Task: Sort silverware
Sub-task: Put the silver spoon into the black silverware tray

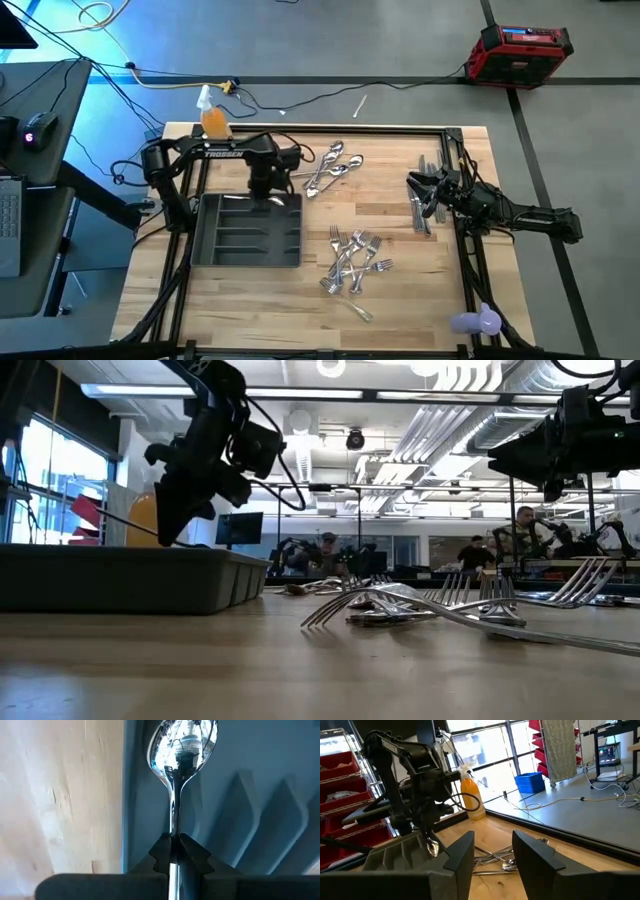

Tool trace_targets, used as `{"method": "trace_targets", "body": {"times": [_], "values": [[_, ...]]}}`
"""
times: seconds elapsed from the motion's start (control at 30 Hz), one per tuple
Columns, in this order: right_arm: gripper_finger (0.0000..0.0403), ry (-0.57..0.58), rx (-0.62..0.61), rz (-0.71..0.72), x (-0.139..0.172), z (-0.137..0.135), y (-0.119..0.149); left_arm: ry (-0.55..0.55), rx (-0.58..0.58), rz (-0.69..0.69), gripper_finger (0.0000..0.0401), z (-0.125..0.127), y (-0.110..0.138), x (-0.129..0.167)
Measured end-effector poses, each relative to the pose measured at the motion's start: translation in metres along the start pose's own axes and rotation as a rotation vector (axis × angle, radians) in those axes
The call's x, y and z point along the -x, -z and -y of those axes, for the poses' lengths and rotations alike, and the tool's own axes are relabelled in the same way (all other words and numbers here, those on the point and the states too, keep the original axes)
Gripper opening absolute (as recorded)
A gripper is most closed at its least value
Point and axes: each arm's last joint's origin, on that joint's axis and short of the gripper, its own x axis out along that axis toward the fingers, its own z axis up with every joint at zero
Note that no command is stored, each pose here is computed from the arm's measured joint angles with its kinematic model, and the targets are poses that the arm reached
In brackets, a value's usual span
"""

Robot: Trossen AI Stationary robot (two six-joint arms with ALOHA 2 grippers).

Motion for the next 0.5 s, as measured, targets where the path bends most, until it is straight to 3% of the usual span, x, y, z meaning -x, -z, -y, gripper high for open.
{"method": "trace_targets", "body": {"times": [0.13,0.3,0.5], "values": [[0.0121,0.001,0.0,0.0,0.0,0.0001,0.0,0.052,0.016,0.024,0.001,-0.004,0.0005,-0.0029],[0.0121,0.001,0.0,0.0,0.0,0.0001,0.0,0.051,0.049,0.045,0.0054,-0.0058,-0.0009,-0.0042],[0.0121,0.001,0.001,-0.001,0.0,0.0001,0.0001,-0.091,0.12,0.04,0.0103,-0.0102,-0.0027,-0.0009]]}}
